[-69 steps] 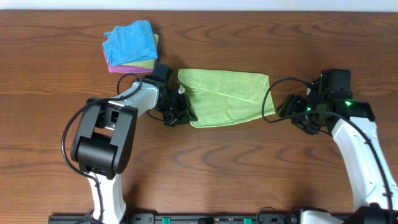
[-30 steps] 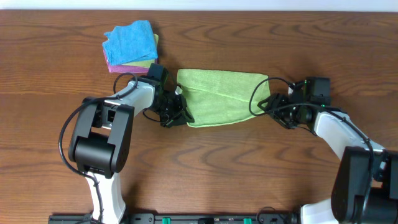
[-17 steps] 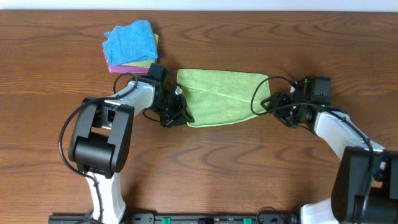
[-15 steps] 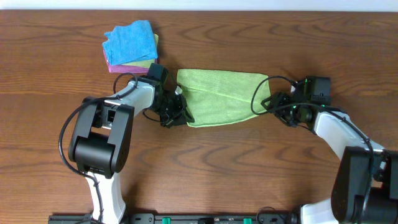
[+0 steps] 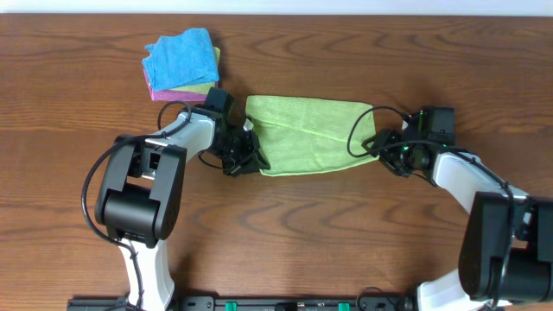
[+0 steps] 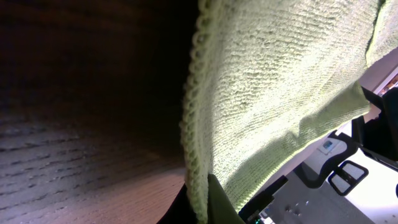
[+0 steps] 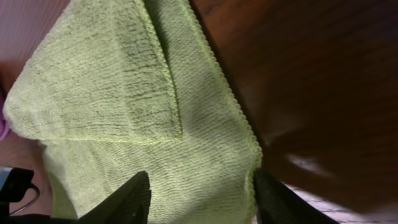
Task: Fold the cloth
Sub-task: 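Hold the folded cloth's ends with both grippers, adjusting the grip, then lift the folded cloth with both grippers and lay it down flat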
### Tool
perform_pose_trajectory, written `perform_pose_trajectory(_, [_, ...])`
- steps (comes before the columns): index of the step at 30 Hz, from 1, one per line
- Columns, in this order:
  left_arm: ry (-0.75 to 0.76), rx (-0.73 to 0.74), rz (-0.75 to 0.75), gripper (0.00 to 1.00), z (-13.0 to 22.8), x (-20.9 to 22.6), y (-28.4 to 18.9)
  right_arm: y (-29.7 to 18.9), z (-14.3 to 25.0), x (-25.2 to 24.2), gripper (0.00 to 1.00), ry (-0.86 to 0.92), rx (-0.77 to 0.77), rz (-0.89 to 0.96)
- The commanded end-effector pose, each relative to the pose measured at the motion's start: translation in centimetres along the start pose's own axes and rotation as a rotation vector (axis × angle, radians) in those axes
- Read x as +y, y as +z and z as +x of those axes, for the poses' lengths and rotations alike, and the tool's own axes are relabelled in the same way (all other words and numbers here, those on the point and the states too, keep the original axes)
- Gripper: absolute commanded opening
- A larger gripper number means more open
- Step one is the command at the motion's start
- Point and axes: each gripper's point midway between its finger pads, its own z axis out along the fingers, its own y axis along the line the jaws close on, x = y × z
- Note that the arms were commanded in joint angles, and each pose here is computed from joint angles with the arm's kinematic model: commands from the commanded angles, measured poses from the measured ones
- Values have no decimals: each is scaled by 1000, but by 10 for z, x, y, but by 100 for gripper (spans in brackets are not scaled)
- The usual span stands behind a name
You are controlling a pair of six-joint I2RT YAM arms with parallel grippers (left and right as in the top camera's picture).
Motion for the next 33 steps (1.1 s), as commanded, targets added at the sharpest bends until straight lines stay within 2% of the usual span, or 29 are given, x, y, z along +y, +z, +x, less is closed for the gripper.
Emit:
perform_pose_trajectory(1, [15,4,5,6,2,1,-1,4,5,2,51,4,16,1])
perform_pose_trajectory(14, [15,5,5,6,2,1,-1,10,22,-17,50,37,83,67])
perform_pose_trajectory(17, [14,4,6,6,1,1,-1,9,26,-26,43,48,91,115])
perform_pose_trajectory(19, [13,2,6,6,1,2,-2,9,27,-30,35,30,93,131])
perform_pose_trajectory(20, [12,1,7,6,0,2,-2,9,27,-30,28,24,93,131])
perform_pose_trajectory(22, [11,5,23,6,1,0,-3,9,27,-29,1,22,93,130])
perform_pose_trajectory(25, [25,17,93,6,-1,-10,-8,8,26,-25,1,-9,95,107])
perform_pose_trajectory(28, [34,23,162,6,-3,-21,-18,-1,24,-1,1,-57,104,9])
perform_pose_trajectory(33, [109,-22,280,6,0,-55,-58,-44,20,47,1,-121,46,-143])
